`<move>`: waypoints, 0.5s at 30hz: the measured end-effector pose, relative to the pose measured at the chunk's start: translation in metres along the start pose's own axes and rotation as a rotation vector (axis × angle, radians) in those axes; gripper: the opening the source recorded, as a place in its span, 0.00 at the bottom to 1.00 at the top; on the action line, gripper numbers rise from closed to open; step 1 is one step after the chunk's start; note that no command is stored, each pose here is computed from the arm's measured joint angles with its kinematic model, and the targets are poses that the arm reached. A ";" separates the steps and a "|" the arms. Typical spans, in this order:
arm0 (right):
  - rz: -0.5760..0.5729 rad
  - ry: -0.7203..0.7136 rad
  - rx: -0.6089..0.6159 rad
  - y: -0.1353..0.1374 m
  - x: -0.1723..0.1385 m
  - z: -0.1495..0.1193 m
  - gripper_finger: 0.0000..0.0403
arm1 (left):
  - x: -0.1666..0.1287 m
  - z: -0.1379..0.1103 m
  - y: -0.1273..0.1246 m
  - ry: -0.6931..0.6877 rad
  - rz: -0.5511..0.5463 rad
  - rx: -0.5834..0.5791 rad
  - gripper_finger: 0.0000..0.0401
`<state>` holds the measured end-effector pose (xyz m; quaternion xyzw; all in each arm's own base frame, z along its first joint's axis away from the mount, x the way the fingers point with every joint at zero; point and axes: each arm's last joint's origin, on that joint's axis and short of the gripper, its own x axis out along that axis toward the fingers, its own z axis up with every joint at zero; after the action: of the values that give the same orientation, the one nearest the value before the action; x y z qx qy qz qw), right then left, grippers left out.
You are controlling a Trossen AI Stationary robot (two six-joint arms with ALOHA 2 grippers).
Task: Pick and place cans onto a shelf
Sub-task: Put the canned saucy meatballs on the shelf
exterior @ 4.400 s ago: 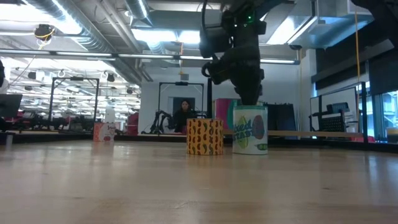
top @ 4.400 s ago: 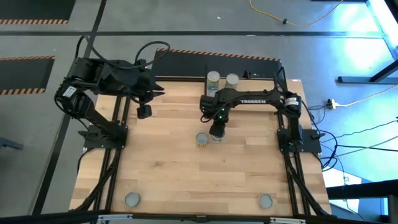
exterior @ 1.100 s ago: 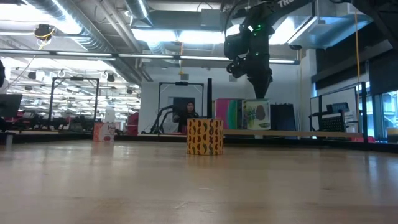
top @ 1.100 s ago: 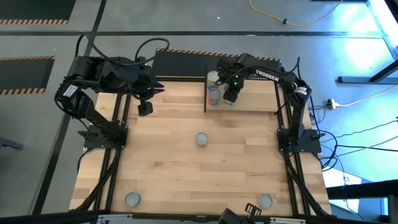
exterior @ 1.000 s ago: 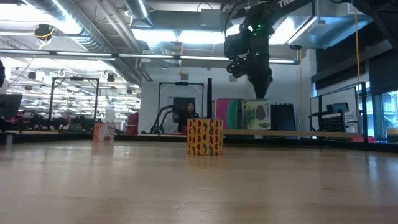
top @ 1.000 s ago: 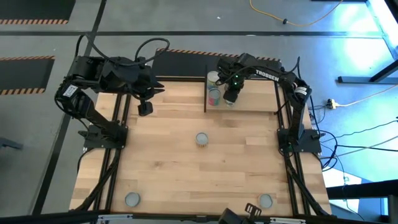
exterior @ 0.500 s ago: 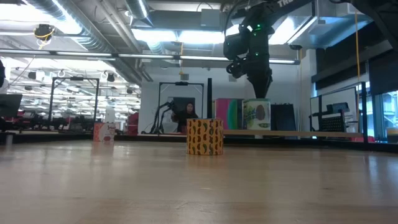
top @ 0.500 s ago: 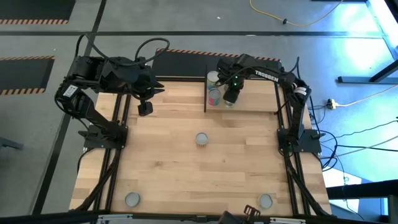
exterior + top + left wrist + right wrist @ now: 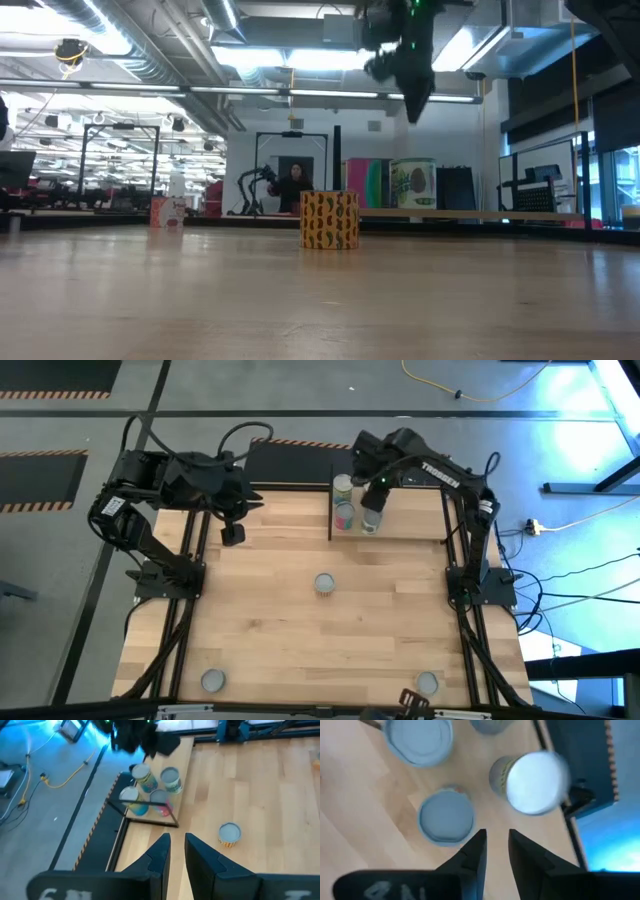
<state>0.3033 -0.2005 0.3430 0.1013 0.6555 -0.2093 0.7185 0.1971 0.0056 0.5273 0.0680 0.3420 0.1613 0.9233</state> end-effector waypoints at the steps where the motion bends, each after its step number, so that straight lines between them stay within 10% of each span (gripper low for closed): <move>1: -0.002 -0.019 -0.004 0.000 -0.010 -0.001 0.21 | 0.000 -0.001 0.000 0.011 0.016 -0.015 0.13; 15: -0.033 -0.589 -0.170 0.026 -0.155 -0.065 0.21 | 0.036 -0.011 0.023 0.135 0.216 -0.438 0.13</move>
<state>0.2479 -0.1241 0.4848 -0.0350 0.4357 -0.1854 0.8801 0.2097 0.0396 0.5022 -0.1085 0.3508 0.3334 0.8683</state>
